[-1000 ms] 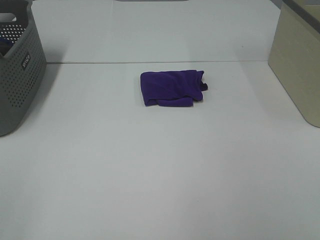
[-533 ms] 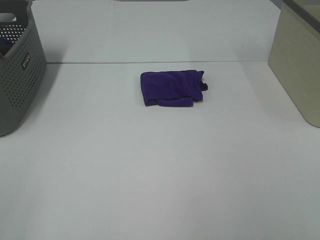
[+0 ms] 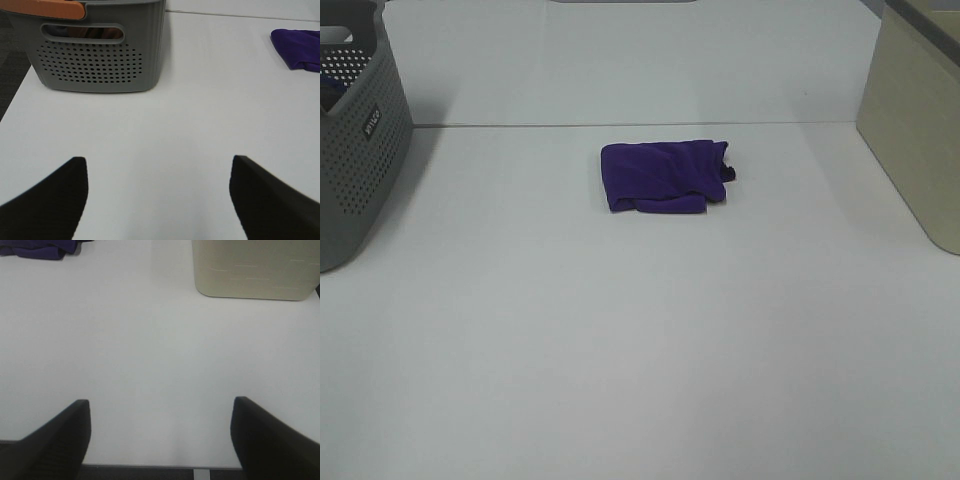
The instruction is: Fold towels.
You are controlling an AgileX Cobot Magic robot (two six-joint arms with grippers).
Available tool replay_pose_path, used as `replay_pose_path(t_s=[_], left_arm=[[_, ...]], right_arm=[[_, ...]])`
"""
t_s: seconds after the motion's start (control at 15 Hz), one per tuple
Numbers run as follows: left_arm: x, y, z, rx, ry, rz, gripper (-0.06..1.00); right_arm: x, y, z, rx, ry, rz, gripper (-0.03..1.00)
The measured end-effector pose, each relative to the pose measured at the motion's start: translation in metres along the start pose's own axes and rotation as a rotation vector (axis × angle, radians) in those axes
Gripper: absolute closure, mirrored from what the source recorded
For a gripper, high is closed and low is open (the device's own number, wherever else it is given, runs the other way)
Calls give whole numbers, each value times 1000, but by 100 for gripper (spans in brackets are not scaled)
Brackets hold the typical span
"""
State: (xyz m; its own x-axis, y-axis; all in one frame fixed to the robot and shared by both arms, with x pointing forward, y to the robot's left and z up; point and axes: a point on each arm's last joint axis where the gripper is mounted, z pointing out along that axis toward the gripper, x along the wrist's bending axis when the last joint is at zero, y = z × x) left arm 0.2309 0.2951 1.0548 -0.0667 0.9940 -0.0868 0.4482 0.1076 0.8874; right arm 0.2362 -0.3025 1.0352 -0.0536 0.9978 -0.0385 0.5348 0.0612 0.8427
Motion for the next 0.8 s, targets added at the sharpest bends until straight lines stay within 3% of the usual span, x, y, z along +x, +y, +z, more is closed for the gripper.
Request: replay_pose_path(t_s=[0.8], left_arm=[[0, 0, 0, 0, 0, 0, 22]], right_arm=[[0, 0, 0, 0, 0, 0, 20]])
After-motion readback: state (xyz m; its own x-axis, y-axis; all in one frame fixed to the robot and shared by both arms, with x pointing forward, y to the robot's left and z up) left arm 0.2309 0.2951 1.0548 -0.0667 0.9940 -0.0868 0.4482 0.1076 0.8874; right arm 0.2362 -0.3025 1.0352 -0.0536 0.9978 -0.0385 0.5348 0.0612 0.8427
